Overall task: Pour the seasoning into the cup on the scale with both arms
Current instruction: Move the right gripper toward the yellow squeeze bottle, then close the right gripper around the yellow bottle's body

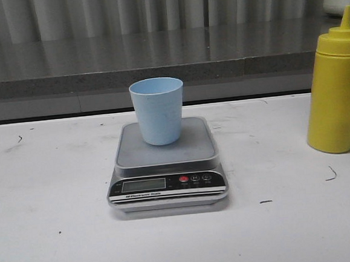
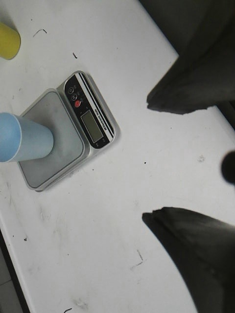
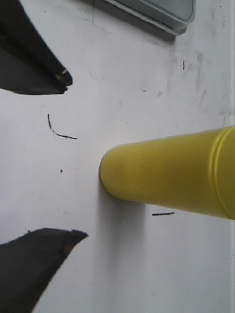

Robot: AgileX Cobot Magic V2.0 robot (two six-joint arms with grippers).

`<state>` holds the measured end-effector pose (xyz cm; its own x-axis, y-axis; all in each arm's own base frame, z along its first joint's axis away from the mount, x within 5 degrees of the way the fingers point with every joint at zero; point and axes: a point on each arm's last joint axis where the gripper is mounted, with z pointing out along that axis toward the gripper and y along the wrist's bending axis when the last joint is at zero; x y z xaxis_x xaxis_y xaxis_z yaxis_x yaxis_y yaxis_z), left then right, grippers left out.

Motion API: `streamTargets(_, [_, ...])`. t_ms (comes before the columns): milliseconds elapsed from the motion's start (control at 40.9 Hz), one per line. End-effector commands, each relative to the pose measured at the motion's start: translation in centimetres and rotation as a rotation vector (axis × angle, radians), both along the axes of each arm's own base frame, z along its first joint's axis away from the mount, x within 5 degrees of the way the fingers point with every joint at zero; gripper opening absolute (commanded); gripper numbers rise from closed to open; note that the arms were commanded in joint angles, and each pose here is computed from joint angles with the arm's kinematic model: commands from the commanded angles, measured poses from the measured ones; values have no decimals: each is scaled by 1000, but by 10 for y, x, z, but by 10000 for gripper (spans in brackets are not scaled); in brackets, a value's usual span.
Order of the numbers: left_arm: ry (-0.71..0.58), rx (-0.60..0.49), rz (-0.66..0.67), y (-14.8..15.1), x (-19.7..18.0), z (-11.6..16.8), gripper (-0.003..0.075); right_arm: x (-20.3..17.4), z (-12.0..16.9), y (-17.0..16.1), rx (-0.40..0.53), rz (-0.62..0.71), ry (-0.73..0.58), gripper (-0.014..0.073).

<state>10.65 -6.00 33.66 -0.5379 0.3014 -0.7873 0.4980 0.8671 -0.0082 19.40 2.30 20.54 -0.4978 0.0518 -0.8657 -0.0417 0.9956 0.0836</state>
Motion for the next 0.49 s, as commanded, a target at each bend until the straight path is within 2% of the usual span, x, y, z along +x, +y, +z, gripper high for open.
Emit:
streamTargets(0, [-79, -54, -4, -3, 2, 13, 420, 15, 8, 1, -5, -26, -158, 580])
streamTargets(147, [-79, -54, -4, -3, 2, 13, 420, 28, -7, 0, -26, -46, -170, 580])
streamTargets(465, [-79, -54, -4, -3, 2, 13, 420, 52, -28, -2, -36, -107, -312, 584])
